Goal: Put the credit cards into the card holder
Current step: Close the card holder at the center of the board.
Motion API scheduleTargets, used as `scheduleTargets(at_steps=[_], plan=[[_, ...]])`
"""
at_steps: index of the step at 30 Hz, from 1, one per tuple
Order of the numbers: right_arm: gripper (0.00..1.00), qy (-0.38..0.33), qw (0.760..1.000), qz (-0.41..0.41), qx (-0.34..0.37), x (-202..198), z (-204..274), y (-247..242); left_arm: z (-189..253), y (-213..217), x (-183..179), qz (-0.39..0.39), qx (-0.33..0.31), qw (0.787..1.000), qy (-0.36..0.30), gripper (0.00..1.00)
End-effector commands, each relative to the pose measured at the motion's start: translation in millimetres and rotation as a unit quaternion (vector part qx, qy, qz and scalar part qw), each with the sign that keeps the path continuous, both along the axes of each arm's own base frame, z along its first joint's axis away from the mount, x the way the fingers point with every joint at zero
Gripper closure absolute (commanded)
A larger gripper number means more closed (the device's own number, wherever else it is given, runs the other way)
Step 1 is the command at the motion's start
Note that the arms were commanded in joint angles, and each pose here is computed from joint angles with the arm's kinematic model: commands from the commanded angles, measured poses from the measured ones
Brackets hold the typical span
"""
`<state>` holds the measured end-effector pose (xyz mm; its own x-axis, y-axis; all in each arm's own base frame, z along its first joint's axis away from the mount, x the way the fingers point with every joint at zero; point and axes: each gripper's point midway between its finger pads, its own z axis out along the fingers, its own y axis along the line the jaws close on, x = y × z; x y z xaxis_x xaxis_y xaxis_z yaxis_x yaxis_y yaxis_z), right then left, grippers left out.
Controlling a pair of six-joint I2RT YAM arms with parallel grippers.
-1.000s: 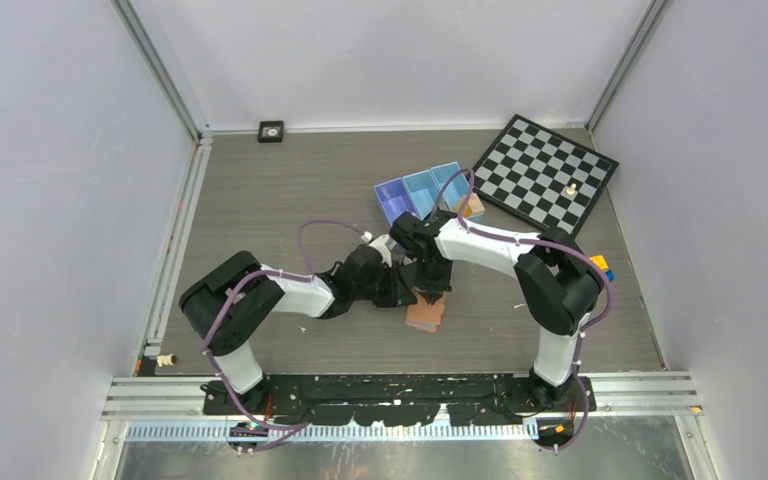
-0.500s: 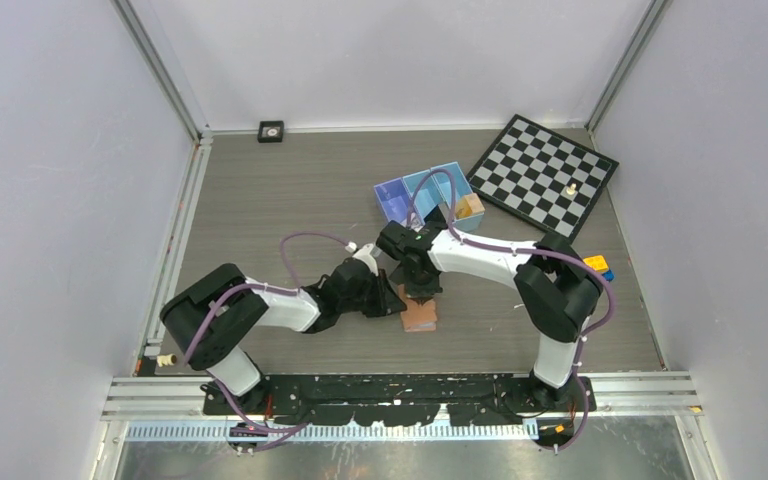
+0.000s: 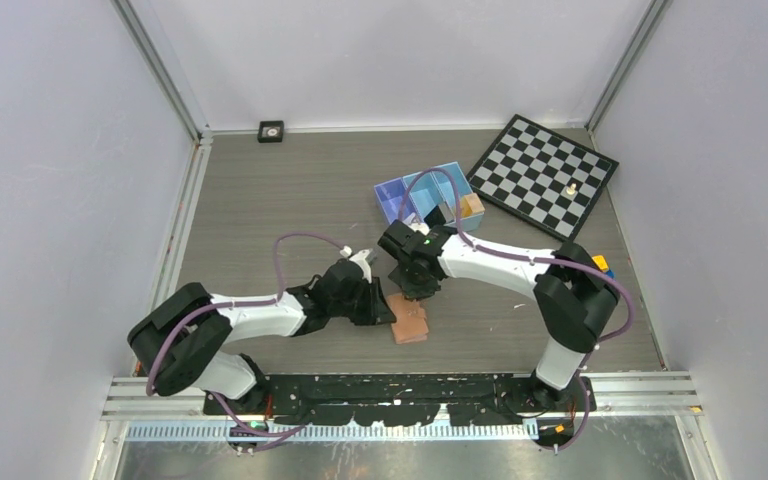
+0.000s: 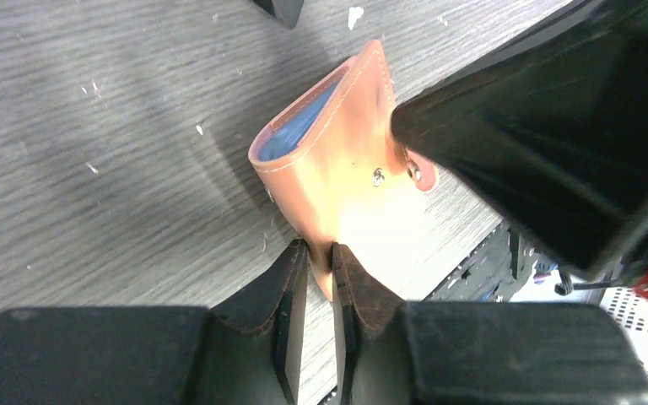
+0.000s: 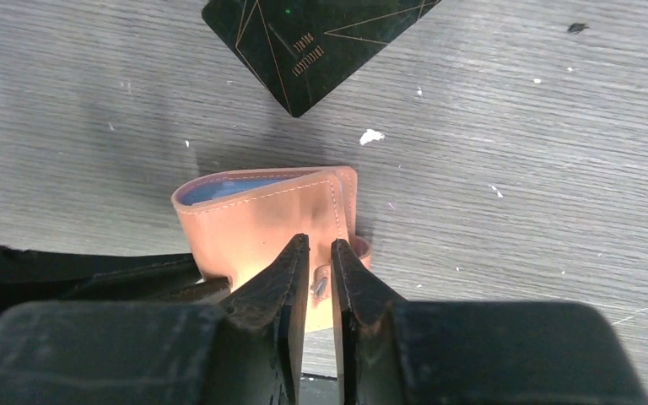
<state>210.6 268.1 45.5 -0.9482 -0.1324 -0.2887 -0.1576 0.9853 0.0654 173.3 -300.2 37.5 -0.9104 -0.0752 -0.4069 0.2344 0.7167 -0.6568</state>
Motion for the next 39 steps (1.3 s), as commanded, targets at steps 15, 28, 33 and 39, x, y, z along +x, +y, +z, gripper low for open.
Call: scheduleTargets(at_steps=[15,28,33,39], plan=[[0.71,-0.029,0.998,-0.038,0.031,-19,32,5,9,-4,-3,-0.016,0.005,1.0,0.001,0.8],[0.8,-0.025,0.999,-0.045,-0.011,-25,27,-4,8,-2,-3,-0.013,0.008,1.0,0.002,0.8],[0.8,-0.025,0.999,-0.042,0.007,-23,27,4,7,-2,-3,-0.013,0.009,1.0,0.003,0.81],[0.8,-0.015,0.999,-0.039,0.009,-26,23,9,7,-2,-3,-0.013,0.009,1.0,0.004,0.81]])
